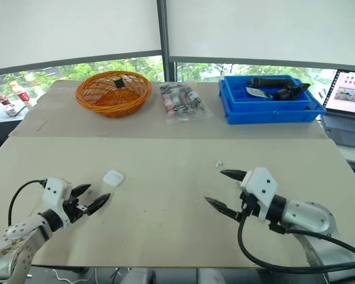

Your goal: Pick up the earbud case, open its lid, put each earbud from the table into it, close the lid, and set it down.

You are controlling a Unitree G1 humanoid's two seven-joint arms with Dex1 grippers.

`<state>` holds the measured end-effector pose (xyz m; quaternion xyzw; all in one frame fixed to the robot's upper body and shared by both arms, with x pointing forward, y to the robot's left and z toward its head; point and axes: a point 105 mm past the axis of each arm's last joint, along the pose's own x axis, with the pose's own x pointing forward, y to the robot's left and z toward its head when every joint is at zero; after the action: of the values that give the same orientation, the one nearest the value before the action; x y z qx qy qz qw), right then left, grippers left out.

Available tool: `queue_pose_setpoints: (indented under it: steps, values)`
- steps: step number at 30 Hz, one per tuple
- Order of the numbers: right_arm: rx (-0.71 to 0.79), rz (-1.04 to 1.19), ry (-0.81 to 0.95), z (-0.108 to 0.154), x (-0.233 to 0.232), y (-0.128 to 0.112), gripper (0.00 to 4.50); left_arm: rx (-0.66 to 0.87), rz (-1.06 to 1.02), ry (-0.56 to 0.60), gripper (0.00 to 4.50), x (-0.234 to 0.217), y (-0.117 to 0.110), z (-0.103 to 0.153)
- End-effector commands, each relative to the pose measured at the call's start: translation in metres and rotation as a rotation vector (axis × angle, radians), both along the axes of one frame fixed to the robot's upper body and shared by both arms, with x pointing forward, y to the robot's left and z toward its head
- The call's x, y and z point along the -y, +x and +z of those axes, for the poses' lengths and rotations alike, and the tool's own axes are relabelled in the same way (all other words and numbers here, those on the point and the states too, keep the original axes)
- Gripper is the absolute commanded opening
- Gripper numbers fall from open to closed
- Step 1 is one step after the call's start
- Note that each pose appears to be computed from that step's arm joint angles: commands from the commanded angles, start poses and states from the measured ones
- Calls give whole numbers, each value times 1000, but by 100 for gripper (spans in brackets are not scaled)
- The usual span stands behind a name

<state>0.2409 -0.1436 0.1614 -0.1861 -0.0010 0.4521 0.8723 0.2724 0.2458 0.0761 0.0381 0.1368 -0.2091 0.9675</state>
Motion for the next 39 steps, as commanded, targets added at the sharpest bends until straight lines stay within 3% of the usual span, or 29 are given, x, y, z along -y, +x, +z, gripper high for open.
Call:
queue_pose_setpoints:
  steps: [1, 16, 35, 39]
  values:
    - [11, 57, 14, 10, -12, -5, 441, 19, -10, 15, 450, 2, 13, 3]
    - [-4, 142, 17, 21, -33, -4, 441, -44, -96, 52, 450, 25, 44, -3]
    - [-9, 158, 46, 34, -35, 8, 441, -149, -79, 61, 450, 42, 40, -14]
    - [-9, 159, 52, 35, -36, 8, 450, -172, -93, 63, 332, 44, 39, -15]
